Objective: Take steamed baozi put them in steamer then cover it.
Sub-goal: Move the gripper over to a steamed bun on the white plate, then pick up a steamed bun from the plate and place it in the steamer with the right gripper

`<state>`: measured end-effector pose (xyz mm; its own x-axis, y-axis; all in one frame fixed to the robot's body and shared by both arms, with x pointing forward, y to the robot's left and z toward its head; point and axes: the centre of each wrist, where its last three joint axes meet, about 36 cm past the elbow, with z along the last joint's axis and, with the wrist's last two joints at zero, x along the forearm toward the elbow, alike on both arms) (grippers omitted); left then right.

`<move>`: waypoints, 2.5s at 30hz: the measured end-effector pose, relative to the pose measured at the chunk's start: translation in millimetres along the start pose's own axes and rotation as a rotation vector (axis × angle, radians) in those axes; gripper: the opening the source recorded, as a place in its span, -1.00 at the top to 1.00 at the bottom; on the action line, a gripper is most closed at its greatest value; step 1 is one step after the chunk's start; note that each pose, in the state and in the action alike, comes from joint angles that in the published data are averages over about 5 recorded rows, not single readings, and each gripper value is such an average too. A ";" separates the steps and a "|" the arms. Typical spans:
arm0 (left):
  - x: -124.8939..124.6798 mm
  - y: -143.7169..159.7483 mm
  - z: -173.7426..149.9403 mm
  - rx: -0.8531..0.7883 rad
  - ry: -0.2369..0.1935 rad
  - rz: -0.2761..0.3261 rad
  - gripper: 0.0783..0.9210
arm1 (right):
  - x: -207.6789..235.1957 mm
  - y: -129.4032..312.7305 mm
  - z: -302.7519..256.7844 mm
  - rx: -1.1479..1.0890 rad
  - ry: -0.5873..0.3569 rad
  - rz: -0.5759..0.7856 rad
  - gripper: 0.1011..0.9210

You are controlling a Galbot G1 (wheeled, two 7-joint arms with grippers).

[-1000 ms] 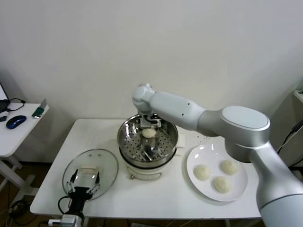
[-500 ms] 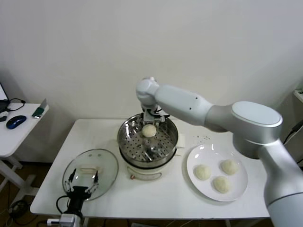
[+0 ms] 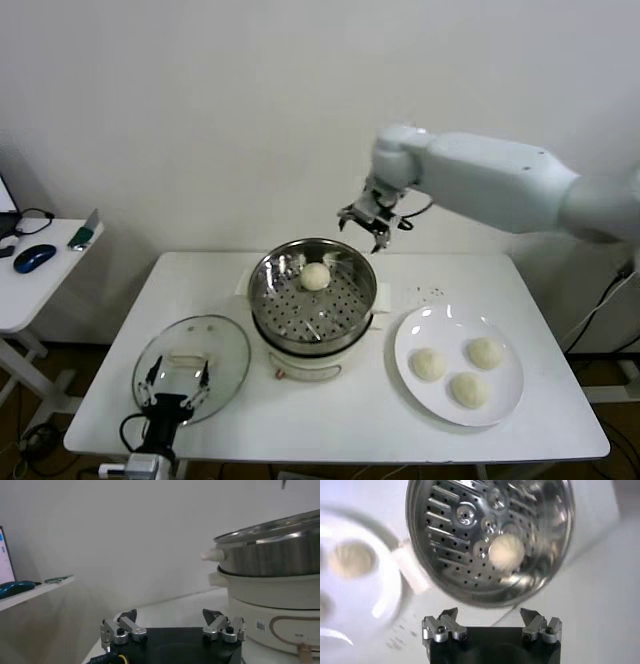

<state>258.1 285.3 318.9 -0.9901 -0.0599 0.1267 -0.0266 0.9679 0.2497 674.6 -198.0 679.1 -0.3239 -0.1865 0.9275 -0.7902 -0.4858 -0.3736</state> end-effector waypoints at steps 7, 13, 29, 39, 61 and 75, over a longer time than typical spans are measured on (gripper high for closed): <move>2.6 -0.9 -1.9 -0.002 -0.002 0.009 -0.77 | -12.8 77.0 38.5 -0.336 -0.007 -0.086 -0.76; 6.5 2.4 -2.9 -0.010 -0.003 0.007 -0.77 | -41.0 127.1 52.0 -0.477 -0.012 -0.196 -0.76; 13.8 5.2 3.2 -0.015 0.018 0.001 -0.77 | -120.0 195.0 50.2 -0.598 0.008 -0.329 -0.76; 14.8 4.7 8.1 -0.018 0.031 0.001 -0.77 | -151.3 198.8 44.7 -0.618 0.007 -0.329 -0.76; 12.6 4.9 9.4 -0.019 0.033 -0.003 -0.77 | -175.6 190.8 41.2 -0.606 -0.014 -0.328 -0.46; 13.5 3.9 5.4 -0.018 0.029 0.001 -0.77 | -138.0 162.2 57.8 -0.623 -0.030 -0.284 -0.41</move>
<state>243.9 289.5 316.4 -0.9858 -0.0657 0.1545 -0.0225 0.9636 0.2663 621.2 -300.5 491.2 -0.0525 -0.1521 0.9870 -0.9972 0.0609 -0.0436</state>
